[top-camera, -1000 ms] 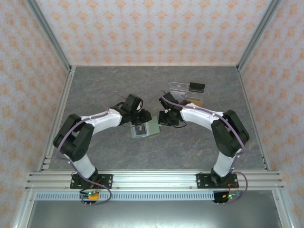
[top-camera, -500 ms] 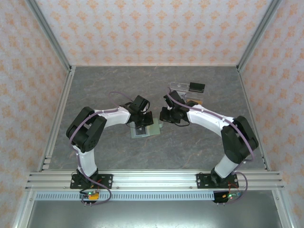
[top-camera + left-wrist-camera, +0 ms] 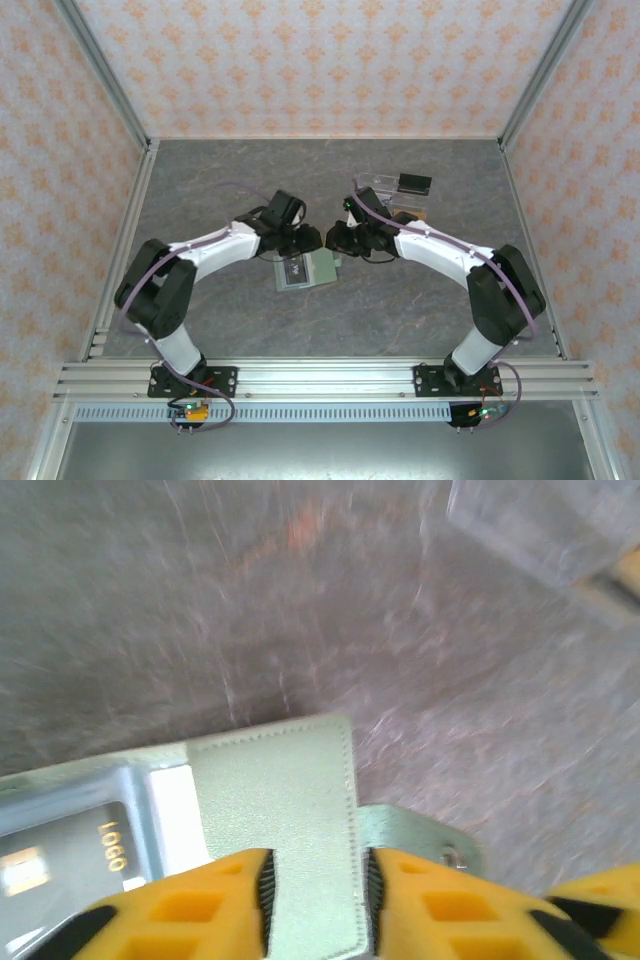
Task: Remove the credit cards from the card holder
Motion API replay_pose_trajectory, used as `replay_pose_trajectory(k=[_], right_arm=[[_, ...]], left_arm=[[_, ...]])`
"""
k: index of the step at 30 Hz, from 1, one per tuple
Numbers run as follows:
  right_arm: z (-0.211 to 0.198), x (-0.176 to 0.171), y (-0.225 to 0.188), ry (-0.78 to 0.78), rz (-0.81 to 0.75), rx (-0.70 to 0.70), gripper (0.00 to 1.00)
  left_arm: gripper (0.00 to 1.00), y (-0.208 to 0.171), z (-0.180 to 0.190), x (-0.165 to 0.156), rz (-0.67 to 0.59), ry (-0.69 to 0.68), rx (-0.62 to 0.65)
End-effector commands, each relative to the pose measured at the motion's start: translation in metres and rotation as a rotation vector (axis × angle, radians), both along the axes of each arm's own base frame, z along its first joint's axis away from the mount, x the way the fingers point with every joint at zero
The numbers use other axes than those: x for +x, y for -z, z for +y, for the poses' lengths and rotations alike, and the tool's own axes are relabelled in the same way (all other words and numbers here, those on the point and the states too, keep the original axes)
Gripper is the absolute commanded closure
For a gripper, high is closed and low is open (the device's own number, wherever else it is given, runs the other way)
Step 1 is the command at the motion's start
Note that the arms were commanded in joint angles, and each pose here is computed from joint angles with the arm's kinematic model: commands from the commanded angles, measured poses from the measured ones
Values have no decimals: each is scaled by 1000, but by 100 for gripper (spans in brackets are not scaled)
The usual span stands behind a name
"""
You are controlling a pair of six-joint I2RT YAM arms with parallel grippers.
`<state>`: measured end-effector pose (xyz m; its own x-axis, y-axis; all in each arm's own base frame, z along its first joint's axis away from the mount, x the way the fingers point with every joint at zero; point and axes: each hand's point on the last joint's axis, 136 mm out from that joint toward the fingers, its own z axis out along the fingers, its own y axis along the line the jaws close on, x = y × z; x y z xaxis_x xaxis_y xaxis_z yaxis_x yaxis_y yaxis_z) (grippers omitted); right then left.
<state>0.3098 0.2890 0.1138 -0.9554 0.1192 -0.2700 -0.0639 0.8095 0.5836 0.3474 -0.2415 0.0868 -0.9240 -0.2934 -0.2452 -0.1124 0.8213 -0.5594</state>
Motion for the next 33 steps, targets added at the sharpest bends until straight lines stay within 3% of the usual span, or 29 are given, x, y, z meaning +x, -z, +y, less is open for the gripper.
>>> replay_pose_trajectory(k=[1, 9, 19, 33], right_arm=[[20, 5, -8, -38, 17, 88, 75], [47, -3, 15, -137, 135, 105, 63], [65, -2, 43, -171, 192, 99, 71], [64, -2, 64, -168, 214, 76, 71]], left_arm=[[64, 18, 46, -7, 49, -128, 82], [63, 26, 80, -29, 78, -221, 77], [79, 36, 68, -34, 107, -207, -4], [82, 49, 65, -34, 141, -199, 1]])
